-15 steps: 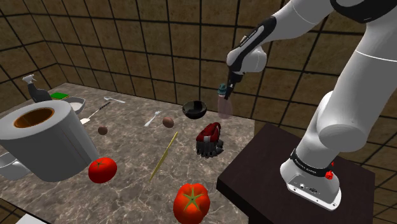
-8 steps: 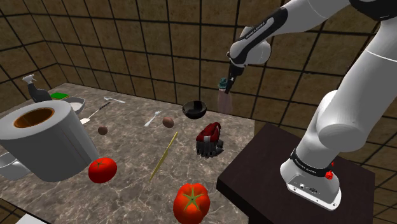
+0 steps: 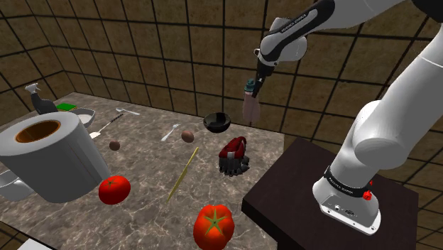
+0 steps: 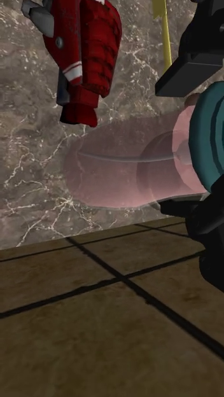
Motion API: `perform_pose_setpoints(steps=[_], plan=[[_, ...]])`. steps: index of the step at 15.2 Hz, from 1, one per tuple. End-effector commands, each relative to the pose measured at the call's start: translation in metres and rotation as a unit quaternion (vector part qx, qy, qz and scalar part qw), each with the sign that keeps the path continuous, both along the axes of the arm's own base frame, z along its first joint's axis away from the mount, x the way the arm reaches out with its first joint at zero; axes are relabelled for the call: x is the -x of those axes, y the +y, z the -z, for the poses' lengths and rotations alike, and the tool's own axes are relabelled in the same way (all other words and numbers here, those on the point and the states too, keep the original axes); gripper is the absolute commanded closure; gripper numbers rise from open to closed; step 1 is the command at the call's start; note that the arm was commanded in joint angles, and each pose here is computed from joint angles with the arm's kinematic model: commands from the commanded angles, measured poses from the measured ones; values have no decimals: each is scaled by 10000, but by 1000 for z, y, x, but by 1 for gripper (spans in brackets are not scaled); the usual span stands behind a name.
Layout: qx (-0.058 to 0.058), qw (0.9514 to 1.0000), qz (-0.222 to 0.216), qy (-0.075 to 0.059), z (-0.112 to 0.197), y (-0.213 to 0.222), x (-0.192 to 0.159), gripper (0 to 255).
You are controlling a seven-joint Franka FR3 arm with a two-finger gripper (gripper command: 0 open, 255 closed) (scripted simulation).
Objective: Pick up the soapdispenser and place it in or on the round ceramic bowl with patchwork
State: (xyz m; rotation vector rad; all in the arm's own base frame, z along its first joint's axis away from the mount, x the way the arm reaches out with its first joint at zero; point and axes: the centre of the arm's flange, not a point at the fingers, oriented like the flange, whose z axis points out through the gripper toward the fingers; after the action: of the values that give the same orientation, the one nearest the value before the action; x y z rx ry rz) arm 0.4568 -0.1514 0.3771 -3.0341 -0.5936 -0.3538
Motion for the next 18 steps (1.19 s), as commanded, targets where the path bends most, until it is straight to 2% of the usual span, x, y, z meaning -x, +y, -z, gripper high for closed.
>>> perform_pose_setpoints(steps=[1, 3, 18], plan=[[1, 10000, 1, 0, -11, 0, -1, 255], [1, 10000, 1, 0, -18, 0, -1, 255], [1, 10000, 1, 0, -70, 73, -180, 255]])
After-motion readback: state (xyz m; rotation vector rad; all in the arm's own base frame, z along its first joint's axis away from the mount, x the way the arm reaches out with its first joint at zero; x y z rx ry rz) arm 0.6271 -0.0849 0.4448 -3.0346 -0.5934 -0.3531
